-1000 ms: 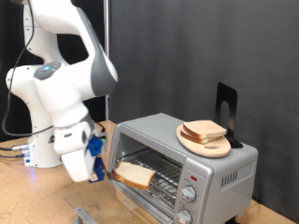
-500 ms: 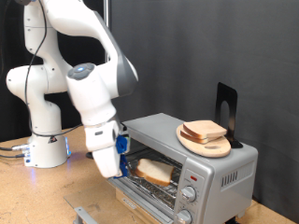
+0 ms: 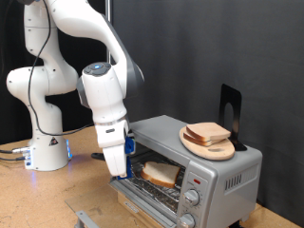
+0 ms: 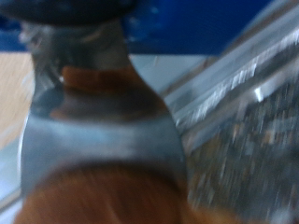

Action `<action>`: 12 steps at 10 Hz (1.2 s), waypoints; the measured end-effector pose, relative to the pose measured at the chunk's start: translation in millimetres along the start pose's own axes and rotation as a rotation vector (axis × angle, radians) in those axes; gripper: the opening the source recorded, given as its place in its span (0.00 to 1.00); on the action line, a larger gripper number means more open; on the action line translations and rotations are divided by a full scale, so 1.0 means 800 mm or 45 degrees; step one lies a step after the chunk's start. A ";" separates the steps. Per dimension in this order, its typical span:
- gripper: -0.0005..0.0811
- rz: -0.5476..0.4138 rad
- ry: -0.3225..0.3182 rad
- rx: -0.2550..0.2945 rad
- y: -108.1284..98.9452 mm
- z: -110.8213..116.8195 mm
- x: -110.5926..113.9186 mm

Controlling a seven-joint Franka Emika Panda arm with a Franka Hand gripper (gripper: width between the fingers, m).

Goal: Make a piece of toast with the oven

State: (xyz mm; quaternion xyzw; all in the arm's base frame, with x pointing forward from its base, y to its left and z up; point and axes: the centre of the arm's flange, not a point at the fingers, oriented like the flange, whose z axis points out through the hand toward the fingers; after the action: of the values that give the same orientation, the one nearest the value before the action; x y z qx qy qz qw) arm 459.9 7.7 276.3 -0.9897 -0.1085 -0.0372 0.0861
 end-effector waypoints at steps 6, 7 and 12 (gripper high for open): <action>0.48 0.012 -0.038 -0.028 0.031 0.003 -0.054; 0.48 0.018 -0.035 -0.025 0.033 0.001 -0.058; 0.48 0.098 0.064 0.010 0.036 -0.027 -0.051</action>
State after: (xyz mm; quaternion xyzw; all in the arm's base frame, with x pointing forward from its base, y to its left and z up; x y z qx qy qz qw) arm 425.4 -32.0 289.0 -0.9915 -0.0682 -0.0582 0.0939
